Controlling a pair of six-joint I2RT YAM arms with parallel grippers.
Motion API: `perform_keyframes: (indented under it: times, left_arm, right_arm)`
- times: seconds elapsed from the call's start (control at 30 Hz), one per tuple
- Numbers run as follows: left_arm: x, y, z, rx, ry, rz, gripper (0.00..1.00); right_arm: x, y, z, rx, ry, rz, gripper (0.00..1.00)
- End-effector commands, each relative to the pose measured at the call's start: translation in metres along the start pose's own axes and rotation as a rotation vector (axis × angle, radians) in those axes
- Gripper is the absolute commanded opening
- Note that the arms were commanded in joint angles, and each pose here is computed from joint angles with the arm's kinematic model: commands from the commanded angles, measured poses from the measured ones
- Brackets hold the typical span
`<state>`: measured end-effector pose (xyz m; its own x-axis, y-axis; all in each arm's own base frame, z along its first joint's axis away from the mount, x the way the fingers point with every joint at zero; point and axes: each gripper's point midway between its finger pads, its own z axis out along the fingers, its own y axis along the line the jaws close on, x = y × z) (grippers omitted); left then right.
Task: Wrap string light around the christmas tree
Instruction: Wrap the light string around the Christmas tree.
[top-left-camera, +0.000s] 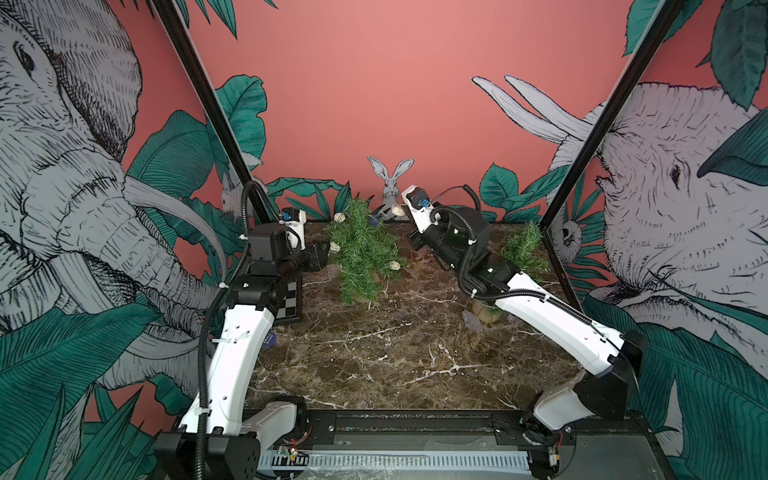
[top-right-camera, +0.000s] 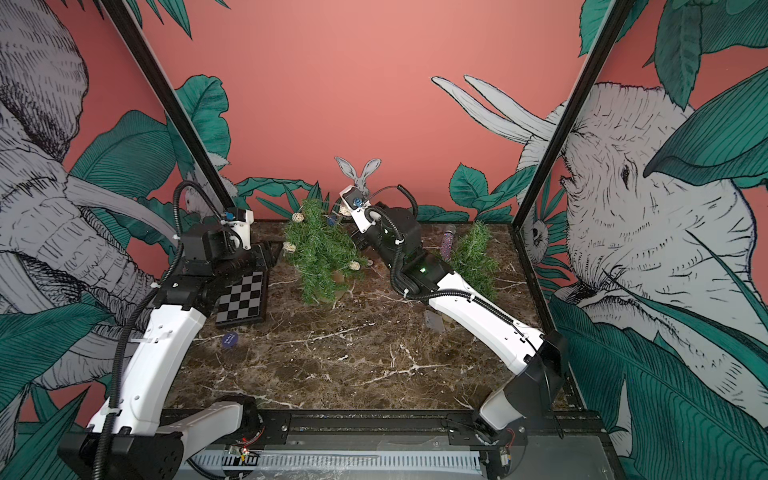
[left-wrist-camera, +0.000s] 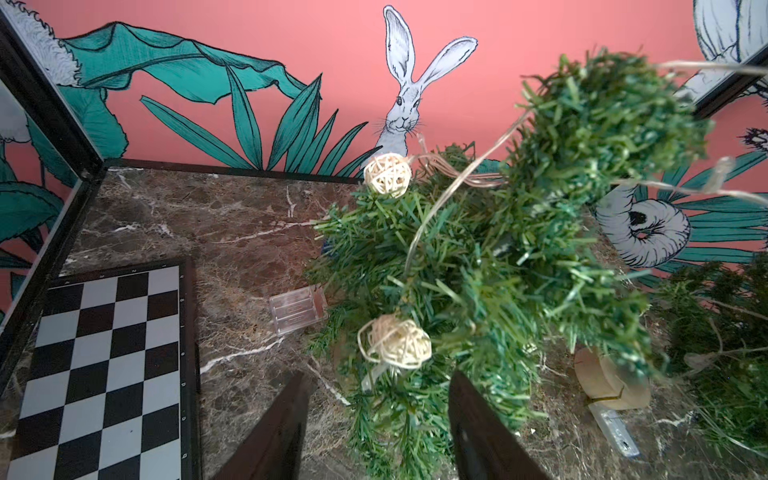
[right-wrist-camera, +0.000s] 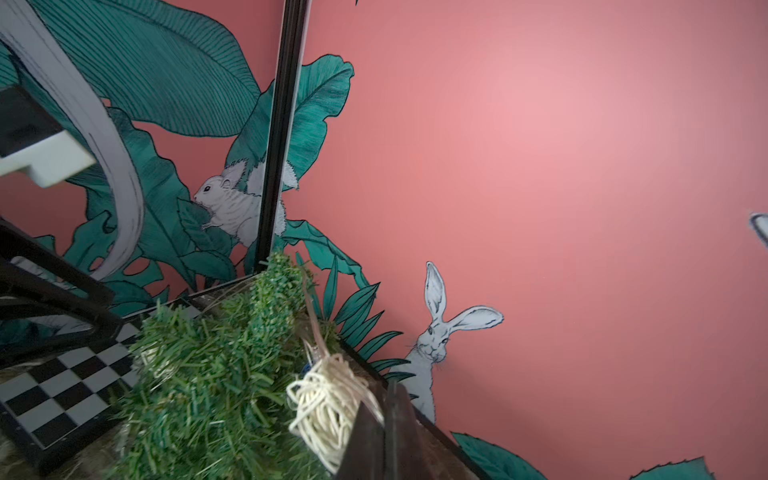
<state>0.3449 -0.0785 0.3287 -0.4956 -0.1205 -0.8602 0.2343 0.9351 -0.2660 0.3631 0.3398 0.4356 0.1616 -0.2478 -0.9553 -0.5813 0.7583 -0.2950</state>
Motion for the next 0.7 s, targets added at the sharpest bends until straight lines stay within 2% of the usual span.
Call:
perform_keyframes:
  times: [0.0,0.1,0.23,0.3,0.37,0.47,0.6,0.67]
  left_arm:
    - [0.007,-0.006,-0.010,-0.004,0.022,0.004,0.56]
    - [0.010,-0.039,-0.015,0.045,0.016,0.071,0.56]
    - [0.017,-0.118,-0.008,0.232,-0.020,0.218,0.56]
    - [0.016,-0.146,-0.002,0.305,-0.079,0.309,0.57]
    - [0.004,-0.159,0.004,0.335,-0.207,0.391,0.58]
    - [-0.015,-0.167,0.013,0.339,-0.343,0.440,0.60]
    - [-0.026,-0.193,0.029,0.433,-0.356,0.478,0.58]
    - [-0.029,-0.195,0.036,0.426,-0.357,0.485,0.54]
  right_arm:
    - [0.011,0.010,-0.004,-0.058,0.093,0.145,0.00]
    - [0.012,0.022,-0.006,-0.123,0.141,0.272,0.00]
    - [-0.004,0.037,-0.008,-0.224,0.109,0.422,0.00]
    - [-0.009,0.040,-0.008,-0.246,0.088,0.467,0.00]
    - [-0.013,0.039,-0.007,-0.254,0.074,0.506,0.00]
    - [-0.017,0.043,-0.005,-0.294,0.058,0.582,0.00]
    - [-0.015,0.048,0.000,-0.334,0.048,0.656,0.00]
    - [-0.012,0.049,0.001,-0.344,0.052,0.670,0.00]
